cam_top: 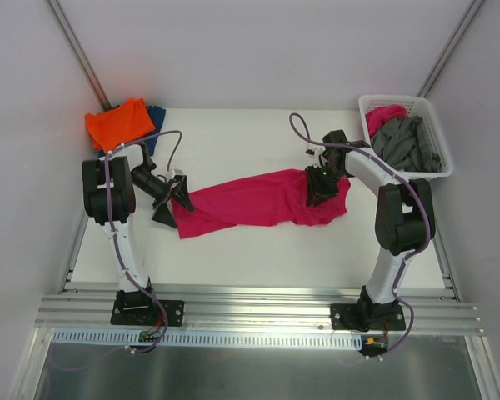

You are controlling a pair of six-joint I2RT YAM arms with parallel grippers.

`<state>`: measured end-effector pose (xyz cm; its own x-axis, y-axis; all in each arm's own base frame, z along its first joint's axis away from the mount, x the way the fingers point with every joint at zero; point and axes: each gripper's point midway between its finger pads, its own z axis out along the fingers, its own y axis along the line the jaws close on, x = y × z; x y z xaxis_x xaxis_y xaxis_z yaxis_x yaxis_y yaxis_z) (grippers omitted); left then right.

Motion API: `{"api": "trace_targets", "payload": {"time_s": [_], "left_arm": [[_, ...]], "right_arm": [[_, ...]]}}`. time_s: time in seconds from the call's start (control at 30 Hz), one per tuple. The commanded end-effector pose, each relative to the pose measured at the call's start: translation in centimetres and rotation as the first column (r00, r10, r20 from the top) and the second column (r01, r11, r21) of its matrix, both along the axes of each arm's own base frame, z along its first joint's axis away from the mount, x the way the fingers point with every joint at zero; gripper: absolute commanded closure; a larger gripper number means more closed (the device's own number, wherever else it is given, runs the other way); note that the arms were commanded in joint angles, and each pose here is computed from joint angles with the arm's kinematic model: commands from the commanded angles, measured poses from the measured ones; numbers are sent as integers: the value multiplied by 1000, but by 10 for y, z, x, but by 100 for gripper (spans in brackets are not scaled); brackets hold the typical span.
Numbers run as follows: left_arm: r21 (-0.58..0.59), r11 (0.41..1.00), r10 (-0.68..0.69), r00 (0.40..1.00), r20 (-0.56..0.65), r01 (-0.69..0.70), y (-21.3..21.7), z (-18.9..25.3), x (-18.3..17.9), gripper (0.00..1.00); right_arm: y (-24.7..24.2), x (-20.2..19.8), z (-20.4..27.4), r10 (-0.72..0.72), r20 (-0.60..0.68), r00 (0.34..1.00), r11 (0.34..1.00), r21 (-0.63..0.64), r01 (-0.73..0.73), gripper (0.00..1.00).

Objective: Fold and stack the t-shirts
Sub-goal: Fold the tshirt

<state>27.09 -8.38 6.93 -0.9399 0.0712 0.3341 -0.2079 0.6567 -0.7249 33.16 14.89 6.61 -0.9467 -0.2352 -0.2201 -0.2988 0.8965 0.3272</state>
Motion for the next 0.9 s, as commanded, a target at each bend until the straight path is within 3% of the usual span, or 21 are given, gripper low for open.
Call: {"api": "trace_targets", "payload": {"time_s": [0.0,0.2,0.27,0.3,0.33,0.37,0.63,0.87], "left_arm": [[7,1000,-4,1000,-8,4,1,10,0,1],[8,1000,-6,1000,-3,6,0,15,-6,1],[11,1000,-11,1000,-2,11,0,15,-6,1],[14,1000,-12,1000,1,12,0,15,-6,1],[15,1000,-13,1000,1,13,0,15,-6,1],[13,1000,-15,1000,4,15,-1,15,-6,1],[26,999,-19,1000,9,19,1,19,-10,1],[21,1000,-18,1000,20,18,0,22,-11,1]], "right_arm": [[-5,-8,6,-39,-22,999,999,21,39,66],[-14,-14,4,-65,-38,997,998,13,66,62],[-14,-14,5,-69,-38,997,997,23,70,68],[-14,-12,6,-70,-31,997,997,27,71,73],[-13,-11,8,-70,-26,997,997,30,71,91],[-14,-9,8,-71,-18,997,997,27,72,99],[-25,14,25,-77,71,994,997,0,77,99],[-46,66,63,-38,269,962,996,-64,57,100]]}}
